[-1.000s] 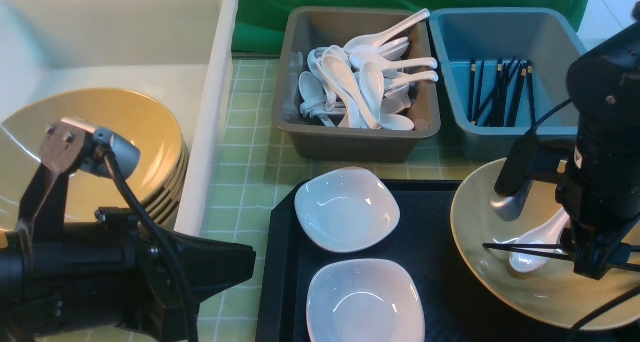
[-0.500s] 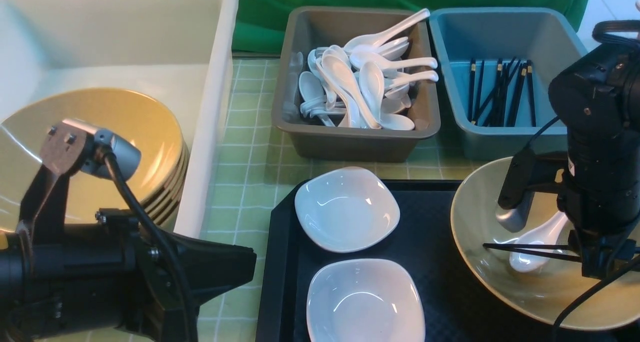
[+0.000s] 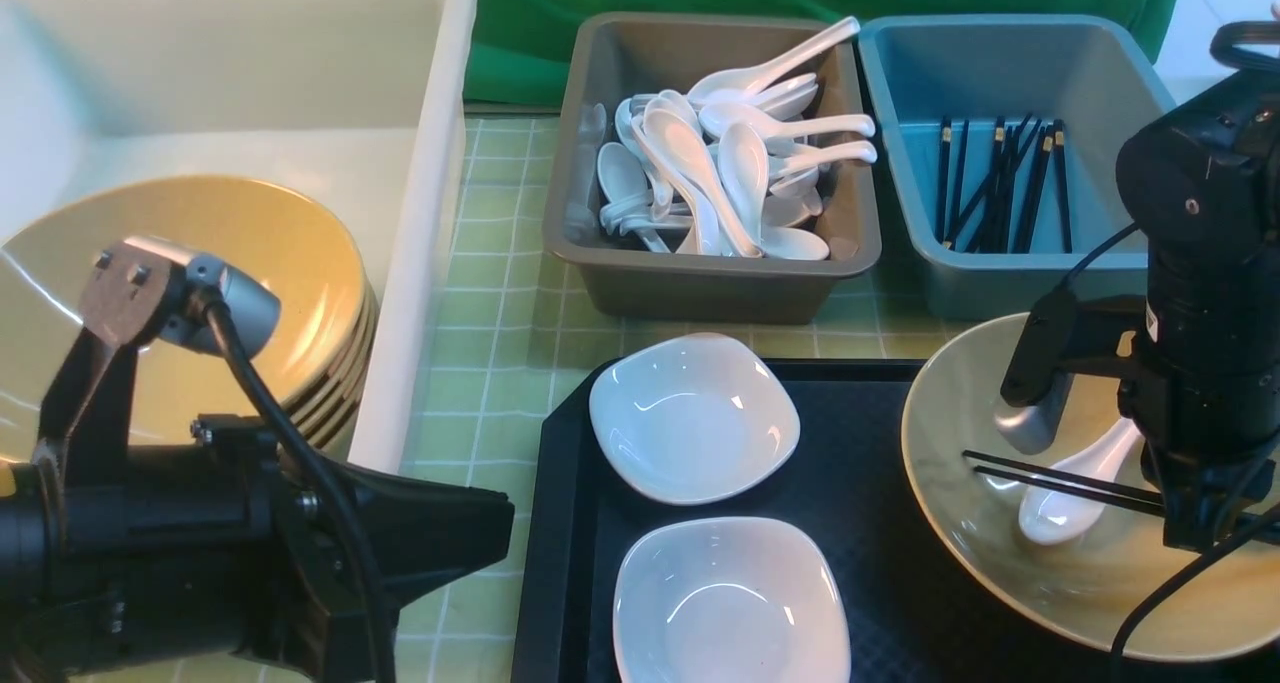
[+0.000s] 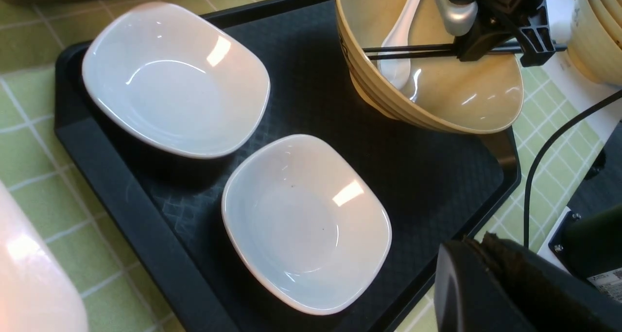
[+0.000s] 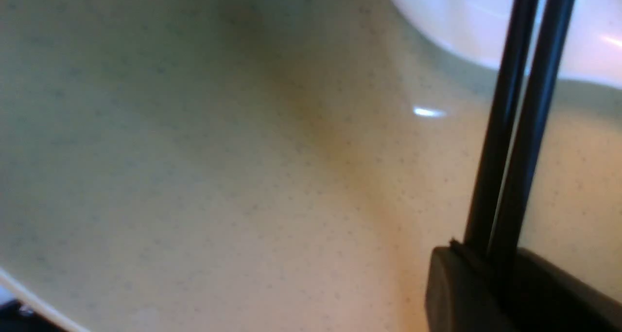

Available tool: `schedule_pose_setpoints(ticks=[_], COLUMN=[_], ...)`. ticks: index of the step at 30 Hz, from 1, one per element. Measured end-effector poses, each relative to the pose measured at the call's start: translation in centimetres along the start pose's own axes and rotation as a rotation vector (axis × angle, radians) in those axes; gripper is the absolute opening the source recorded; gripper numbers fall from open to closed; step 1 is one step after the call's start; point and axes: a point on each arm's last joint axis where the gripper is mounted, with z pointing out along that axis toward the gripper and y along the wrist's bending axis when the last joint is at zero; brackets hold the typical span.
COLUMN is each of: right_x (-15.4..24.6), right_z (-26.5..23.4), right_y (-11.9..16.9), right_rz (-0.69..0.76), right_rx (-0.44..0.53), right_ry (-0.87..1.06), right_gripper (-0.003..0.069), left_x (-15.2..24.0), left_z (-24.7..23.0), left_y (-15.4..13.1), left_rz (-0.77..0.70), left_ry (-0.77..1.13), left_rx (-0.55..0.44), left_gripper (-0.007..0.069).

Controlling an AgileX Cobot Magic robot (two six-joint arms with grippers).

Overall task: On green table put chopsticks spoon bowls plates into blue grey white boxes.
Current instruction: 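Move the grippers toward the tableware on the black tray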

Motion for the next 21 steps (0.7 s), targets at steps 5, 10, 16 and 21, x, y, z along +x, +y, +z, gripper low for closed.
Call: schedule_pose_setpoints(ticks=[5,10,16,21], right_x=[0.4,0.7,0.7,0.6], right_z=[-1.4,-2.6,-2.6,-2.4], right_y=[0.3,0.4,0.5,0.4], right_rz=[0.01,0.012,0.033,0.121], right_rx=[-0.002,0.01,0.001,-0.01], right_ry=[-0.064,-0.109,-0.115,-0.11], right_gripper=[0.0063,0.0062,0.0062,0.006], left_x=[-0.1,-0.3,-0.4,-0.4], left_z=[0.0,0.0,0.0,0.0], left_y=[0.0,0.2,0.3,0.3], left_rz=[-0.001,-0.002,-0.004,-0.004], left_ry=[-0.008,-0.037,-0.048,-0.049], left_rx=[-0.005,-0.026,-0.033,-0.033], left_gripper=[-0.0002,-0.0002,-0.0002,-0.0002])
